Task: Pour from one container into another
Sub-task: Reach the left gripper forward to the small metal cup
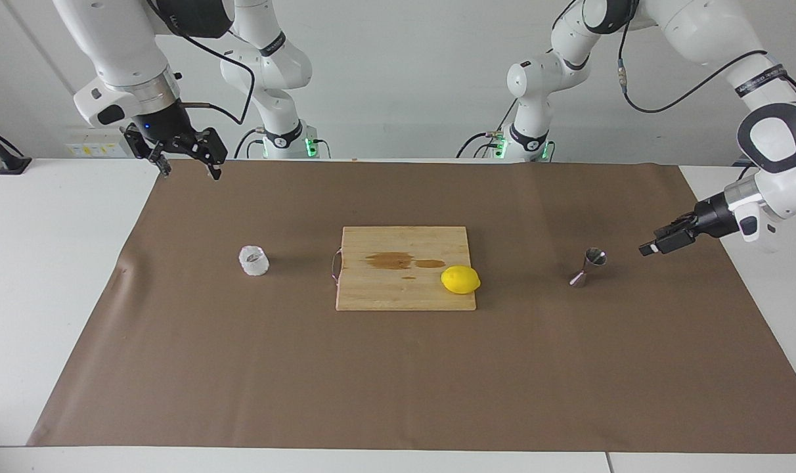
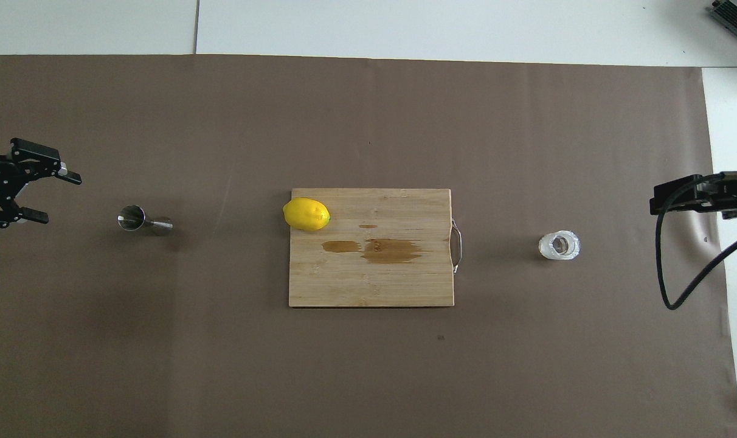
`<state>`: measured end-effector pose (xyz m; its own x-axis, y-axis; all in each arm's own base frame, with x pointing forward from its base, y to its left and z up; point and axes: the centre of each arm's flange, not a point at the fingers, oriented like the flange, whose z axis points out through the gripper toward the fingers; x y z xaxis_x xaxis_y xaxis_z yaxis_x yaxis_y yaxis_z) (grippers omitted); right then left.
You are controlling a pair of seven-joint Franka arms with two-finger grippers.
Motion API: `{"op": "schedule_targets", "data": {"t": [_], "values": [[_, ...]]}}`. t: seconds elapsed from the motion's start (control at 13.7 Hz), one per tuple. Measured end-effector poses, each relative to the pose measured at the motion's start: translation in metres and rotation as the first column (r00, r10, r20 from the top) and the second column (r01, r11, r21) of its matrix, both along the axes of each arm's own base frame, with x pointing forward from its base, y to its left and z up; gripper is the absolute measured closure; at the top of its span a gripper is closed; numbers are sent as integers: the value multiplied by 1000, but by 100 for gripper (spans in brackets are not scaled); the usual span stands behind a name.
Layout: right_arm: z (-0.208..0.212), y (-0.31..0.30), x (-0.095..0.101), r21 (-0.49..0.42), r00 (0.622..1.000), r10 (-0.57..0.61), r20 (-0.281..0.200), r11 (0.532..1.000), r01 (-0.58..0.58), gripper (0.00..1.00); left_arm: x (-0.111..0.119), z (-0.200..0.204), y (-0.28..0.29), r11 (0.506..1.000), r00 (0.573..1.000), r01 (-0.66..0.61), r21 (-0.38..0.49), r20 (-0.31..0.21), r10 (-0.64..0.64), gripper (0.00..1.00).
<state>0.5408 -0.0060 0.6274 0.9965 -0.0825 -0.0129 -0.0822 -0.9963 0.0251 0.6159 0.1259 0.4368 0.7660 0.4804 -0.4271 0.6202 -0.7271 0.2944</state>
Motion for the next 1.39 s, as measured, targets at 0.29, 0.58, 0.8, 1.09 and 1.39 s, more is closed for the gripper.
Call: {"op": "schedule_targets", "data": {"t": [0.29,0.58,0.8,1.09,1.39], "values": [[0,0,0,0,1000,0,0,1000,0,0,3,-38,12,989,987,-133,-60,-99,127,0],[0,0,0,0,1000,0,0,1000,0,0,3,-67,7,958,949,-264,-112,-209,237,0],[0,0,0,0,1000,0,0,1000,0,0,0,-83,8,940,933,-307,-149,-244,266,0],[0,0,0,0,1000,0,0,1000,0,0,-6,-100,1,937,925,-312,-160,-279,260,0],[0,0,0,0,1000,0,0,1000,0,0,-9,-110,-15,941,923,-297,-163,-303,238,0]]}}
